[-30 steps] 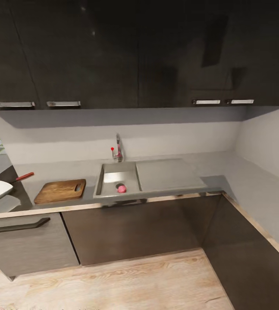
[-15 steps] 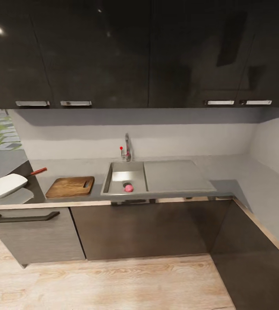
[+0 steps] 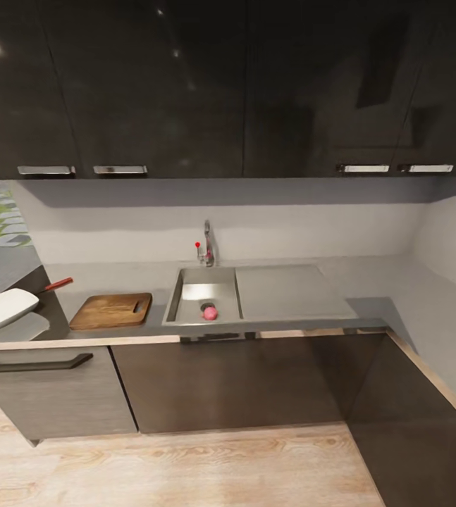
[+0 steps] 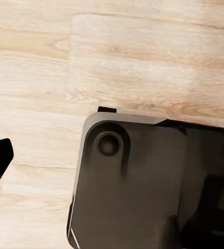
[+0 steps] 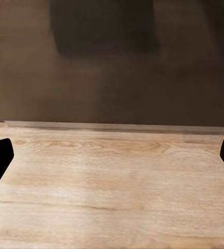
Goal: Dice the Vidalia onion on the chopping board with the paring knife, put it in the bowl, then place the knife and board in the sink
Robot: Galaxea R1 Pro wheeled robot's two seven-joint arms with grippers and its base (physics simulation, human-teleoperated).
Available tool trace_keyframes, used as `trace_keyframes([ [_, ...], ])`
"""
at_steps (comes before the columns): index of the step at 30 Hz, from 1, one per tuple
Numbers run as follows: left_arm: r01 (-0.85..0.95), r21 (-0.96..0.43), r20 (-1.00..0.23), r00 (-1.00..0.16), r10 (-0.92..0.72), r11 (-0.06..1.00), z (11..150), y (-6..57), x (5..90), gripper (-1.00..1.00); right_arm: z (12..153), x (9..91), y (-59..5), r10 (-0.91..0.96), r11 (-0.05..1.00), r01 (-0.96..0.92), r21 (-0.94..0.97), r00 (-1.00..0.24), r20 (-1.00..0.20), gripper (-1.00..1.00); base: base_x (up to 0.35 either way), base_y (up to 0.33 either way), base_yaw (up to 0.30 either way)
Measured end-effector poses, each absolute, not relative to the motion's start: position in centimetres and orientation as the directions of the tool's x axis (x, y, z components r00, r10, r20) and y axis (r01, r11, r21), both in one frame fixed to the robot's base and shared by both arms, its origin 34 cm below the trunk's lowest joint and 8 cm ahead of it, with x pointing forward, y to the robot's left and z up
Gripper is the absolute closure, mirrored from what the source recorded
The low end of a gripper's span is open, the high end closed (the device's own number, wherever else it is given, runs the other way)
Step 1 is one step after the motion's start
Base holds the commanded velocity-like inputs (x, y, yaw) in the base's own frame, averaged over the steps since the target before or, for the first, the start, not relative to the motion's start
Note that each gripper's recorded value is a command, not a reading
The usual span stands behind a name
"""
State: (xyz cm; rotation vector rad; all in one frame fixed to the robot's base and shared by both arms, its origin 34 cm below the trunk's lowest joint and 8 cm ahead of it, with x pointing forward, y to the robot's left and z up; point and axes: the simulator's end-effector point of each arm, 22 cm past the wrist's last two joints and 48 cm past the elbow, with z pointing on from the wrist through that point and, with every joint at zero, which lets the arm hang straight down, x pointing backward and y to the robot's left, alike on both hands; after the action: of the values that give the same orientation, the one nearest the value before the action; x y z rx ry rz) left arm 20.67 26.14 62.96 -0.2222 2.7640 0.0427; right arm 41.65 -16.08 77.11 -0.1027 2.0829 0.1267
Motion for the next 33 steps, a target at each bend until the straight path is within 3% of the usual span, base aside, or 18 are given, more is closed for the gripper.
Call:
trace_keyframes([
  [7, -0.157, -0.008, -0.483, -0.864, -0.141, 0.988, 64.7, 26.7, 28.0, -1.00, 77.1, 41.7, -16.2, -0.021, 0.991, -0.126, 0.047, -0.491, -0.871, -1.00, 0.008, 0.000, 0.000],
  [12, -0.146, -0.023, -0.495, -0.858, -0.138, 0.989, 67.2, 26.7, 34.8, -1.00, 77.1, 41.7, -16.2, -0.022, 0.991, -0.126, 0.046, -0.492, -0.870, -1.00, 0.000, 0.000, 0.000],
  [21, -0.041, -0.055, -0.638, -0.767, -0.067, 0.998, 80.2, 24.1, 49.1, -1.00, 77.1, 41.6, -16.2, -0.022, 0.991, -0.126, 0.046, -0.492, -0.870, -1.00, 0.000, 0.000, 0.000],
  [33, 0.099, -0.100, -0.638, -0.770, 0.012, 0.990, 90.6, 17.3, 53.8, -1.00, 77.1, 41.7, -16.2, -0.021, 0.991, -0.126, 0.046, -0.491, -0.871, -1.00, 0.000, 0.000, 0.000],
])
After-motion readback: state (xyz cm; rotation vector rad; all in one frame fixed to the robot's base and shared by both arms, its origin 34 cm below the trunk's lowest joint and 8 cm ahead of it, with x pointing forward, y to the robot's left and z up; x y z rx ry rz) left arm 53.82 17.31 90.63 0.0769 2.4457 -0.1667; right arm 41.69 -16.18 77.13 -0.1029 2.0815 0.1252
